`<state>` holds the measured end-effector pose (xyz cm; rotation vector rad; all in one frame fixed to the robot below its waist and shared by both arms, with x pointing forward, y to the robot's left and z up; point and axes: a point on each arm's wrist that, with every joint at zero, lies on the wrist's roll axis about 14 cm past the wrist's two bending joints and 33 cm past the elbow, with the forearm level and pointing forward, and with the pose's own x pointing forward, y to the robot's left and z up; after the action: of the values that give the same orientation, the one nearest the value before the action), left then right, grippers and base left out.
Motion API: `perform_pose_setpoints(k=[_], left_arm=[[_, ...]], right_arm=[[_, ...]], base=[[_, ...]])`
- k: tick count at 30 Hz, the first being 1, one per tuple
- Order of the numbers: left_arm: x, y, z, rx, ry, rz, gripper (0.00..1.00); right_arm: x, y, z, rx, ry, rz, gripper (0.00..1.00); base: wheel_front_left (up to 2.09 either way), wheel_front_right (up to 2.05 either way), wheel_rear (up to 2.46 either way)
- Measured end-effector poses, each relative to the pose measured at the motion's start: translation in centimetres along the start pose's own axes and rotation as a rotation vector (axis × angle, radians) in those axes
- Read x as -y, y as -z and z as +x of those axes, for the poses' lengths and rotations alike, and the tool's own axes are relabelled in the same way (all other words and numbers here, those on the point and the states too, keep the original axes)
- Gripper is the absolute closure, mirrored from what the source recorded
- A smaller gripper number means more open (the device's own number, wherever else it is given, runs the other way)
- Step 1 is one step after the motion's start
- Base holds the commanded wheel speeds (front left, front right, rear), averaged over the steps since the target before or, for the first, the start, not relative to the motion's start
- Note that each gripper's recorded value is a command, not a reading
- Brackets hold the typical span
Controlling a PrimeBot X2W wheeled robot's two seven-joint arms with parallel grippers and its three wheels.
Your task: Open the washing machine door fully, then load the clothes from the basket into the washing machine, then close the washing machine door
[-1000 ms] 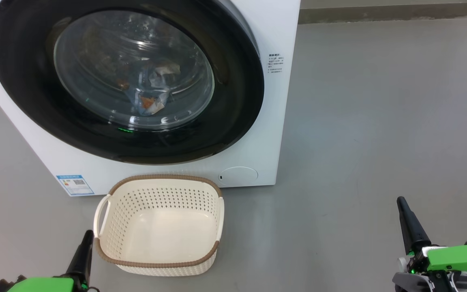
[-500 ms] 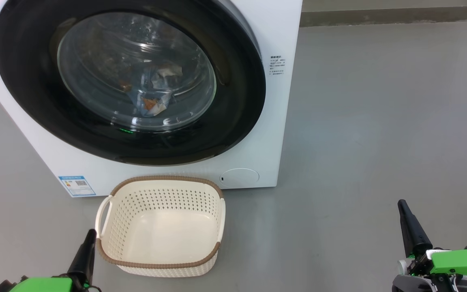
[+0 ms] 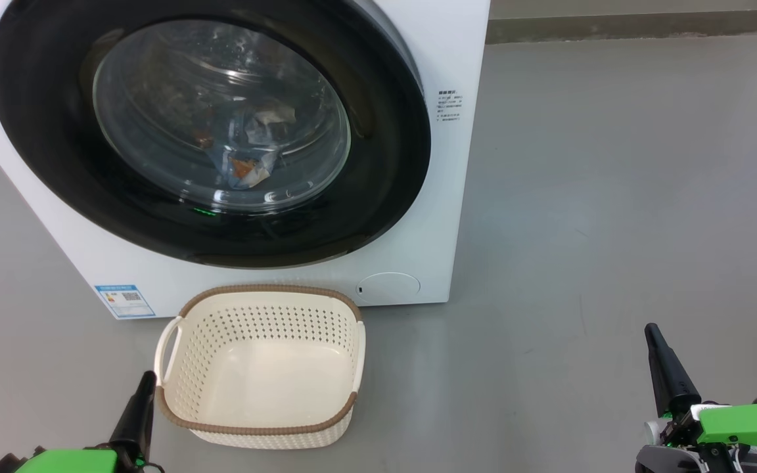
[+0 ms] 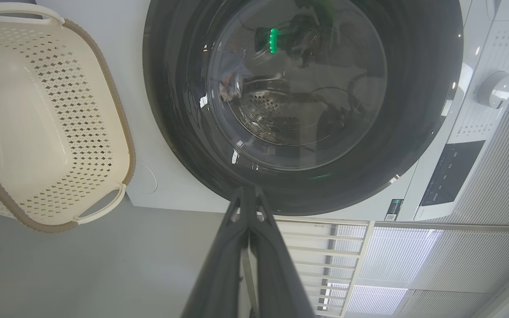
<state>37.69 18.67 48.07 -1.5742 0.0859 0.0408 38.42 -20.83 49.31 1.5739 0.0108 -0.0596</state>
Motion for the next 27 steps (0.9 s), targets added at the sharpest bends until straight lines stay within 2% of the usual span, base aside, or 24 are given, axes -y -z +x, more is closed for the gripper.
perform_pose_setpoints(k=[27], left_arm=[[0.0, 0.0, 0.0, 0.0, 0.0, 0.0, 1.0]], right_arm=[[0.01, 0.0, 0.0, 0.0, 0.0, 0.0, 1.0]], base=[[0.0, 0.0, 0.0]])
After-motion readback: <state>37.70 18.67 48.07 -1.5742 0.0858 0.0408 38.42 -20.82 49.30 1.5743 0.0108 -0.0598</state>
